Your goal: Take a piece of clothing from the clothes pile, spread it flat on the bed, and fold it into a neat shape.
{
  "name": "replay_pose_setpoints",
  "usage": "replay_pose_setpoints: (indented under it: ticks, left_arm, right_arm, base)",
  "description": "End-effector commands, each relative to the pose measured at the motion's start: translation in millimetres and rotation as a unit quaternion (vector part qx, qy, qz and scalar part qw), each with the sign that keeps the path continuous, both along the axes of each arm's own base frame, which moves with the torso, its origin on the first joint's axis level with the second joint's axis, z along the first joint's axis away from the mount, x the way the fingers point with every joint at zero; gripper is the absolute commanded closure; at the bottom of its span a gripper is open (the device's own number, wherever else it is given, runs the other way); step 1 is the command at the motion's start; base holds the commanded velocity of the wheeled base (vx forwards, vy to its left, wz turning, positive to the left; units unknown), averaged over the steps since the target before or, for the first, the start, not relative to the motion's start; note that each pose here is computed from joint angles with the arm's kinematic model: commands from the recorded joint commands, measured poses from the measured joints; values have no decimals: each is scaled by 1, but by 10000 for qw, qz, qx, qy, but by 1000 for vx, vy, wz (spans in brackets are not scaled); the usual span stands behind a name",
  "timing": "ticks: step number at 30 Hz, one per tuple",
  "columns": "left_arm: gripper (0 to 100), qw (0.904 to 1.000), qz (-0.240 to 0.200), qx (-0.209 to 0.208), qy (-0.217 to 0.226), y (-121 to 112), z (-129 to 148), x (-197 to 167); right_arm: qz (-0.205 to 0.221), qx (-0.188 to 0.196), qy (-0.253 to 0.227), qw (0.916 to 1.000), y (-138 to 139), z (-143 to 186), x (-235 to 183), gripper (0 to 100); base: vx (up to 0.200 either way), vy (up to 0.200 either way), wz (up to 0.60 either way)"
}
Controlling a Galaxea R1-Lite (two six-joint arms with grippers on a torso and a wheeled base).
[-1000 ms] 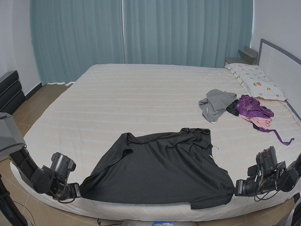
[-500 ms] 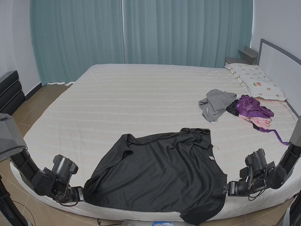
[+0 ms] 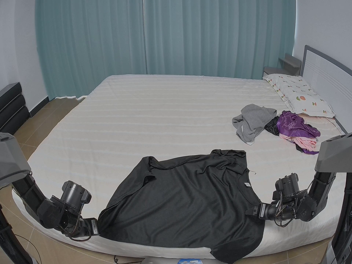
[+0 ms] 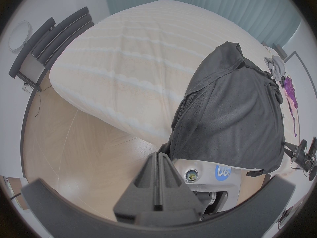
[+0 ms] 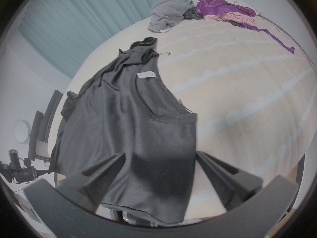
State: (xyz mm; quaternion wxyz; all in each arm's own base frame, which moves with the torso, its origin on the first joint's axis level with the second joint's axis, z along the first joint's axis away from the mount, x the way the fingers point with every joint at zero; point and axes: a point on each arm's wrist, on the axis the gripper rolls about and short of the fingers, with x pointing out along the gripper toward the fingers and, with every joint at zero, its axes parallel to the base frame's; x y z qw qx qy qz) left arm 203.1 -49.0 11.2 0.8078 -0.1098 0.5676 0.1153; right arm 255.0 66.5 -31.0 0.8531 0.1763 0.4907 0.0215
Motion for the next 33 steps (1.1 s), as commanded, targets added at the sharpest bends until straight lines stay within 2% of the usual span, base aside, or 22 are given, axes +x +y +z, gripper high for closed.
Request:
replay_pose_setpoints:
  ticks: [1, 4, 11, 19, 20, 21, 27, 32, 33]
  left_arm:
    - [100, 10000, 2, 9, 15, 0, -1, 0]
    - [100, 10000, -13, 16, 30, 0, -1, -1]
    - [100, 10000, -45, 17, 52, -1, -2, -2]
    - [100, 10000, -25, -16, 79, -2, -5, 1]
    - [100, 9999, -30, -26, 98, -3, -6, 2]
    - [0, 9999, -41, -59, 115, -3, -6, 2]
    - [0, 9998, -32, -182, 0, -4, -2, 6]
    - [0, 9983, 225, -362, -404, -1, 12, 14]
    - [0, 9966, 285, -489, -599, 0, 21, 17]
  right_arm:
    - [-99, -154, 284, 9994, -1, -19, -2, 100]
    - [-151, -206, 255, 9993, -3, -16, -4, 100]
    - [-689, -251, -227, 9971, -28, 6, 7, 100]
    - [-580, -246, -128, 9979, -25, 1, 6, 100]
    - [-565, -238, -94, 9981, -24, -1, 6, 0]
    - [-552, -237, -71, 9982, -23, -3, 6, 0]
    - [-539, 10, -309, 9981, -20, 5, 9, 0]
    - [-958, 603, -855, 9899, -18, 30, 15, 0]
    - [-1081, 788, -952, 9864, -18, 37, 16, 0]
  base:
    - [0, 0, 0]
    - [0, 0, 0]
    - [0, 0, 0]
    - [0, 0, 0]
    - [0, 0, 0]
    - [0, 0, 0]
    - [0, 0, 0]
    - [0, 0, 0]
    - [0, 0, 0]
